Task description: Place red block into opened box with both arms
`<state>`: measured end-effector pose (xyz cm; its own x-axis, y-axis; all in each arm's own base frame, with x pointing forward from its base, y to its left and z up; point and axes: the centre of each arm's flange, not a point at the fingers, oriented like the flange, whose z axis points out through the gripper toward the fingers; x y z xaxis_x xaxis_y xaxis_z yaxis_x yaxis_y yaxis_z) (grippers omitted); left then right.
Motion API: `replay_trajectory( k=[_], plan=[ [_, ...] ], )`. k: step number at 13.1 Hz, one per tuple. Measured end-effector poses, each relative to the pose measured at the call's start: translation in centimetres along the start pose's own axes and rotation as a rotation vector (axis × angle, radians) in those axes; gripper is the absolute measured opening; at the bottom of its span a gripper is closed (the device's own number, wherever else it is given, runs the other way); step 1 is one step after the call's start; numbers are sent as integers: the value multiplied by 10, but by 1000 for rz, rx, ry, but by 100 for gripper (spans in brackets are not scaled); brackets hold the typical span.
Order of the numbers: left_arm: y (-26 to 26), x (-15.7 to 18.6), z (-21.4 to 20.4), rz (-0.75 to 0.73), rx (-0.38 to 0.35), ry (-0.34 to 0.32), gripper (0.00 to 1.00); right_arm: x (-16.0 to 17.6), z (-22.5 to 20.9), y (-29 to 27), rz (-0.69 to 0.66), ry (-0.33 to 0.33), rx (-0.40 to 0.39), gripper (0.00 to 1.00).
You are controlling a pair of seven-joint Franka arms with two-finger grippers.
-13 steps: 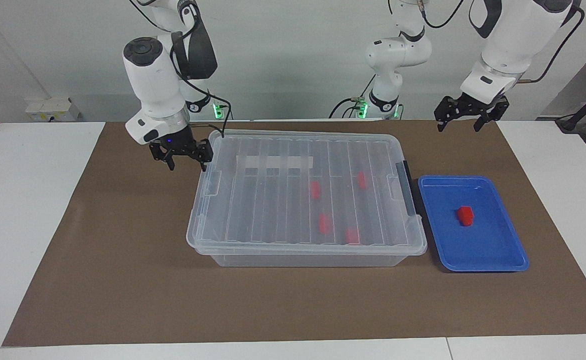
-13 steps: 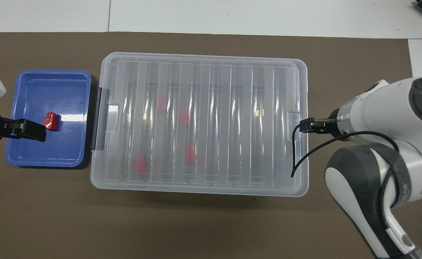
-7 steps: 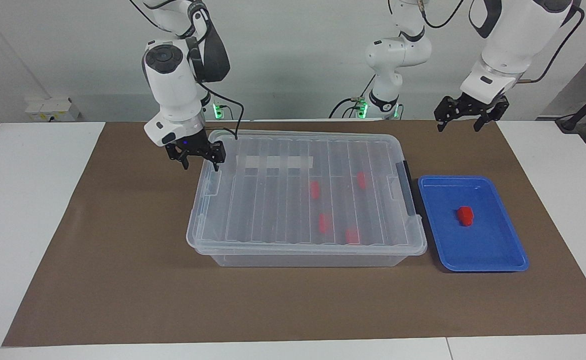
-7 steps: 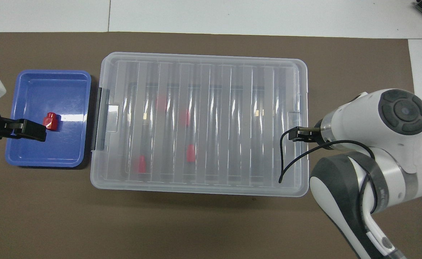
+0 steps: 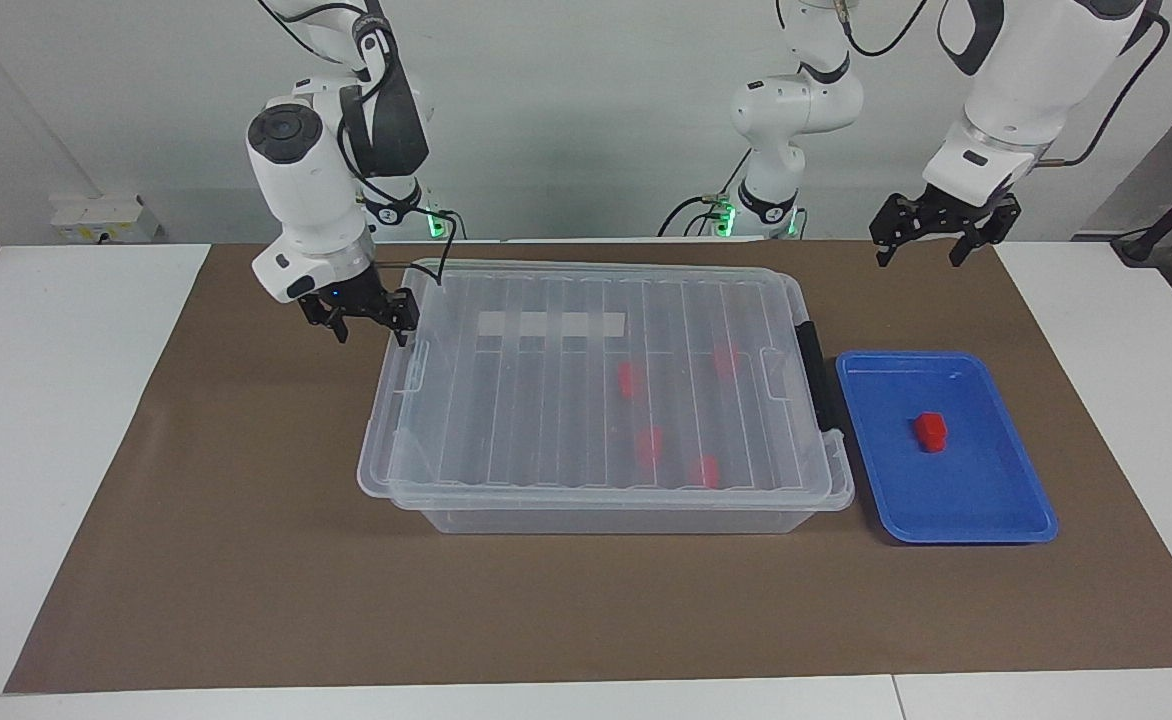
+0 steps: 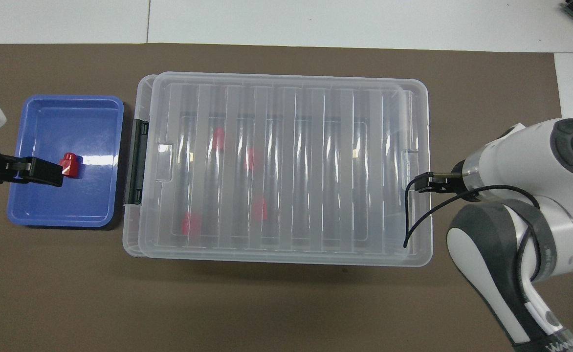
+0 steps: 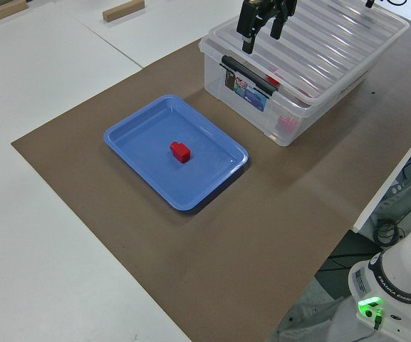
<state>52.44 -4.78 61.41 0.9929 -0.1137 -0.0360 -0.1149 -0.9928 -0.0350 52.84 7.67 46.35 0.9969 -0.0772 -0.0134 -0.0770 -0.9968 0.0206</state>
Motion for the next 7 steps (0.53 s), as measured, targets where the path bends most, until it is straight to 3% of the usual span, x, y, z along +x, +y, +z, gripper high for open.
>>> replay_trajectory(
  k=[7],
  plan=[
    [-58,12,42,-103,3,93,100,11,4,90,-138,-15,3,91]
  ],
)
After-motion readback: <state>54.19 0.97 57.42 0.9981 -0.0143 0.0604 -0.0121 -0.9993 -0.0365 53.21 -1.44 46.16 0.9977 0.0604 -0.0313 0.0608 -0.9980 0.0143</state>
